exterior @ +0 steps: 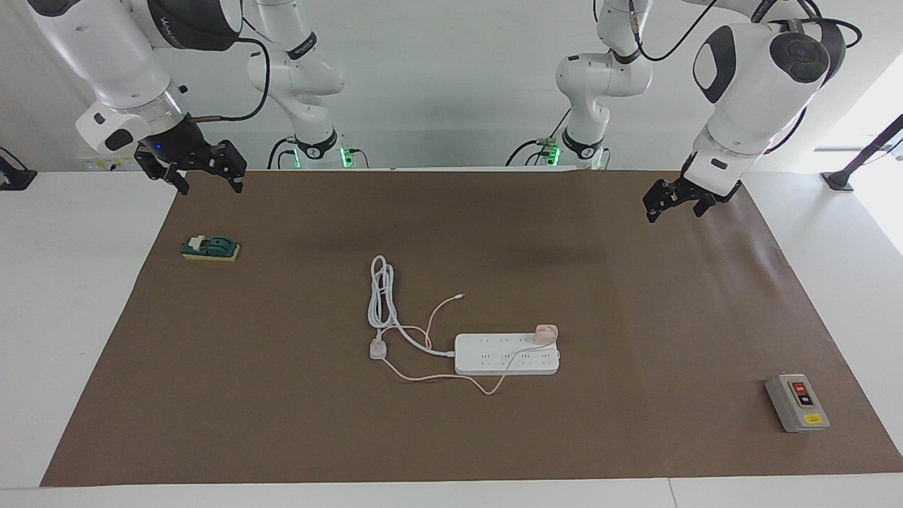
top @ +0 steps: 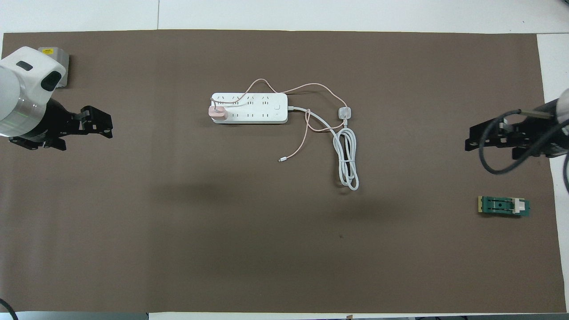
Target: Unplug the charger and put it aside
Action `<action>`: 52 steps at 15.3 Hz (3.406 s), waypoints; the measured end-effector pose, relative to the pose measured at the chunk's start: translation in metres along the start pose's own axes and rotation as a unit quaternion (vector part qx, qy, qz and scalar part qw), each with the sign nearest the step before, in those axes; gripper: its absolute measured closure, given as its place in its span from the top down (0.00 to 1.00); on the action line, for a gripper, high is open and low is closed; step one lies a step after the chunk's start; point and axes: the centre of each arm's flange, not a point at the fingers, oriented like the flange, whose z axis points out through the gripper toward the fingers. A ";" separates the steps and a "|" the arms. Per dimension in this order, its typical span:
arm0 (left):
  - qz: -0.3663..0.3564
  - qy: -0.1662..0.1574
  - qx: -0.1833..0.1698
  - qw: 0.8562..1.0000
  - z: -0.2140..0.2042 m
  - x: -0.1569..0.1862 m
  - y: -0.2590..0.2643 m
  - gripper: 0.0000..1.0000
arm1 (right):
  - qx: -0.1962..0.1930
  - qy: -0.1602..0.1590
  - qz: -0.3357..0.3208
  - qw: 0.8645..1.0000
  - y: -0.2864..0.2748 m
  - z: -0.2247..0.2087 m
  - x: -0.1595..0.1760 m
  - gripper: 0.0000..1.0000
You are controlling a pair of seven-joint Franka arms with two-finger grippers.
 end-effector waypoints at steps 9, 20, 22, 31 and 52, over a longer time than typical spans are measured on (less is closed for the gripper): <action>-0.374 0.010 -0.067 0.925 0.052 0.051 0.080 1.00 | 0.098 -0.072 0.270 0.955 -0.145 0.119 0.030 1.00; -0.620 0.004 -0.019 0.785 0.157 0.059 0.191 1.00 | 0.194 -0.180 0.480 0.836 -0.245 0.235 0.068 1.00; -0.627 0.002 -0.012 0.779 0.170 0.060 0.195 1.00 | 0.208 -0.202 0.499 0.817 -0.249 0.247 0.079 1.00; -0.627 0.000 -0.026 0.778 0.174 0.055 0.212 1.00 | 0.204 -0.242 0.541 0.779 -0.267 0.313 0.122 1.00; -0.614 -0.006 -0.034 0.789 0.193 0.025 0.229 1.00 | 0.218 -0.224 0.528 0.790 -0.294 0.331 0.138 1.00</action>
